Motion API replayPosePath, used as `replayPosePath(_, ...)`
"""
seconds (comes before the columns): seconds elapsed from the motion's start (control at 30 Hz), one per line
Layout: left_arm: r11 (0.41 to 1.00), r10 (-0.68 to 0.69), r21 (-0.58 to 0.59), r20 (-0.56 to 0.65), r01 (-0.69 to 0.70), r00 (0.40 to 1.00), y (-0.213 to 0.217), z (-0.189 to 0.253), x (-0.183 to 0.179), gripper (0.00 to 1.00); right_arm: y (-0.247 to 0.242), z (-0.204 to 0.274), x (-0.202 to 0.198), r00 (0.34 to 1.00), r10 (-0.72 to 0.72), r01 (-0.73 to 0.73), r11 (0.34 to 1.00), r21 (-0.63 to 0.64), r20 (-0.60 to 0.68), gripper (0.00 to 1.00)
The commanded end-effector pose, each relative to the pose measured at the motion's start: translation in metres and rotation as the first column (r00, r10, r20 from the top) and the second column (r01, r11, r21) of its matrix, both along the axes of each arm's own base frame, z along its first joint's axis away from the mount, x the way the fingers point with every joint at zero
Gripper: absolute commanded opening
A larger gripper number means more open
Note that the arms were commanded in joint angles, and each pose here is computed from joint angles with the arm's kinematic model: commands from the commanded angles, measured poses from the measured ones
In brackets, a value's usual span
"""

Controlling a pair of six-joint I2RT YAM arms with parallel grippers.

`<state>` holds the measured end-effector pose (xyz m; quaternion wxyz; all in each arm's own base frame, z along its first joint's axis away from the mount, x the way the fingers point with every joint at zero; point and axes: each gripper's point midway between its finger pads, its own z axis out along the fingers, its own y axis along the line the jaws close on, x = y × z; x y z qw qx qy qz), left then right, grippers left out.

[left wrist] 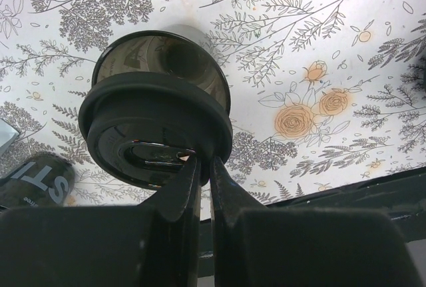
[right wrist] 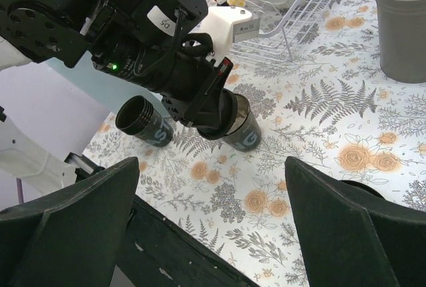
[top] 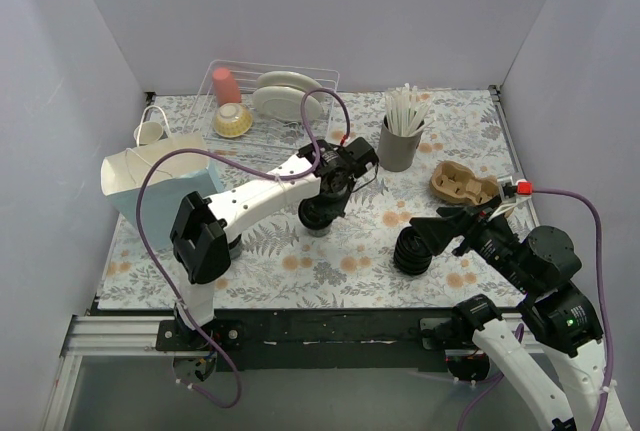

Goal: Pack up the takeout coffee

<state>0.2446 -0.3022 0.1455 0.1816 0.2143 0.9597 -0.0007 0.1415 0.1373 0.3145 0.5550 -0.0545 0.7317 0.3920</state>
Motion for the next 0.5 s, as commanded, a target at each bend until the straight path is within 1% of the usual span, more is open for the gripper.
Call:
replayPosePath(0.0, 1.000, -0.004, -0.018, 0.009, 0.004, 1.000, 0.0019, 0.0109, 0.0057, 0.00, -0.0034, 0.0167, -0.0022, 0.998, -0.008, 0.007, 1.000, 0.006, 0.057, 0.98)
replayPosePath(0.2, 1.000, -0.014, -0.021, -0.009, 0.013, 1.000, -0.0019, 0.0033, 0.0068, 0.01, -0.0018, 0.0158, -0.0017, 0.999, -0.002, 0.001, 1.000, 0.010, 0.054, 0.98)
replayPosePath(0.47, 1.000, -0.018, -0.025, -0.003, 0.018, 1.000, -0.0063, 0.0023, 0.0151, 0.02, -0.0025, 0.0140, -0.0011, 0.999, -0.006, 0.006, 1.000, 0.007, 0.051, 0.98)
